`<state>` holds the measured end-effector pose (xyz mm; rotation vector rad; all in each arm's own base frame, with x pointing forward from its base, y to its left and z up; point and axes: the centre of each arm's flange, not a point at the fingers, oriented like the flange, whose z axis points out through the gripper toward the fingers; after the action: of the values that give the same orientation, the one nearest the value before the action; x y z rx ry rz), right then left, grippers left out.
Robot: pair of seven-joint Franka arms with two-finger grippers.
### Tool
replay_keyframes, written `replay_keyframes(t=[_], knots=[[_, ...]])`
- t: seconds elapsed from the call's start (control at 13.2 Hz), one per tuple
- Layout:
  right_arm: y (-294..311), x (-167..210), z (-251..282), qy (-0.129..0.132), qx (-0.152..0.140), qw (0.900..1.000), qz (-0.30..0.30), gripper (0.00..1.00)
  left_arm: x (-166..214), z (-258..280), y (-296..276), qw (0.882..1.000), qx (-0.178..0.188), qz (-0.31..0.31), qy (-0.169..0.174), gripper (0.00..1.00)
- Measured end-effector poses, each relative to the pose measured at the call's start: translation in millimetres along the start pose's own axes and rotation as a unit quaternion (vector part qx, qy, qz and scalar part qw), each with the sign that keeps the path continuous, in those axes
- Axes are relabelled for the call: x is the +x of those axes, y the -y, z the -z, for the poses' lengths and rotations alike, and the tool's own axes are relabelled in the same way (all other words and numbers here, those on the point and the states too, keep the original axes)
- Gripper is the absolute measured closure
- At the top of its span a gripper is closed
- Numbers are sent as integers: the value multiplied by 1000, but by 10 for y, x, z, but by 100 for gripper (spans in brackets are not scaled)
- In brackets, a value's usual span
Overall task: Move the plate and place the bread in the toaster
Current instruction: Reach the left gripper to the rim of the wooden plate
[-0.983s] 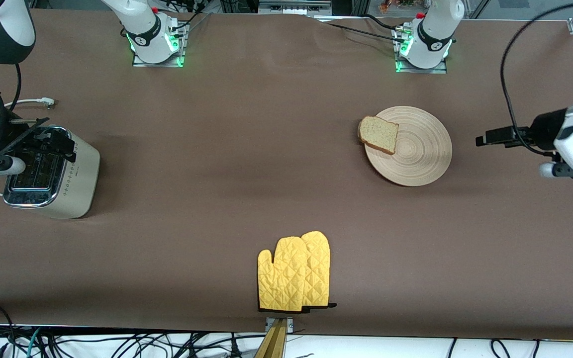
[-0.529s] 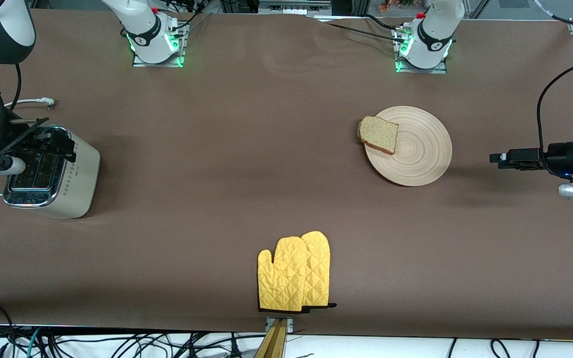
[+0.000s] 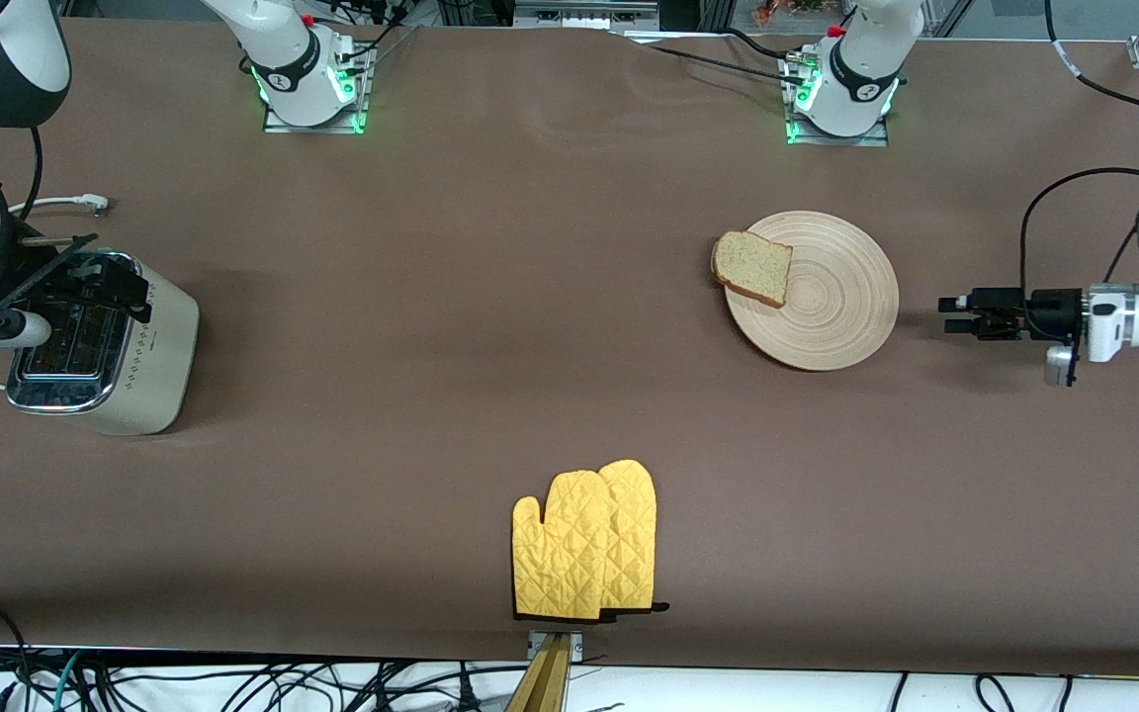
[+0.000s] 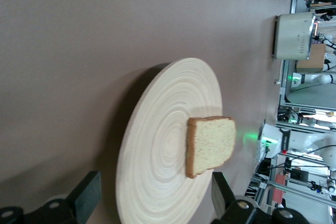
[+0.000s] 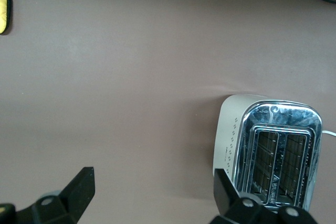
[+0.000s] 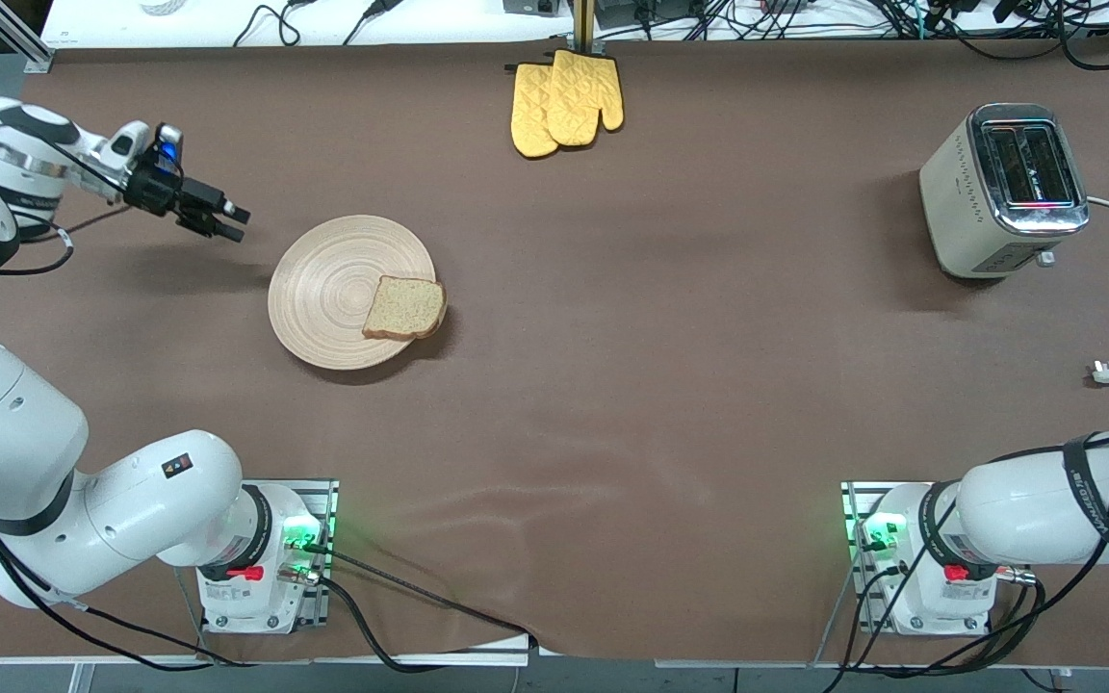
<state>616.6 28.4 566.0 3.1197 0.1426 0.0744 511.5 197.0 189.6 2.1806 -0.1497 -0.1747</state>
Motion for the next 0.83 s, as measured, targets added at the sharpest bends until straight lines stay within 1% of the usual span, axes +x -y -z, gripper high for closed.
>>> replay_keyframes(t=[0.08,0.15,0.3,0.38,0.45,0.53,0.6,0.68,0.76,0.83], knots=[[0,0,0,0,0,1000,0,0,-72,-110,85,1000,7,6,-4,9],[1,0,0,0,0,1000,0,0,-139,-220,148,1000,6,15,-11,10],[1,0,0,0,0,1000,0,0,-245,-432,200,999,-21,27,-36,13],[1,0,0,0,0,1000,0,0,-293,-509,217,998,-29,28,-41,15],[1,0,0,0,0,1000,0,0,-324,-551,229,998,-32,26,-43,23],[1,0,0,0,0,1000,0,0,-341,-572,234,998,-34,25,-42,33],[0,0,0,0,0,1000,0,0,-355,-587,239,998,-35,26,-41,34],[0,0,0,0,0,1000,0,0,-366,-600,242,998,-36,27,-41,40],[1,0,0,0,0,1000,0,0,-379,-615,245,998,-37,28,-40,40],[0,0,0,0,0,1000,0,0,-395,-636,252,998,-38,28,-38,49]])
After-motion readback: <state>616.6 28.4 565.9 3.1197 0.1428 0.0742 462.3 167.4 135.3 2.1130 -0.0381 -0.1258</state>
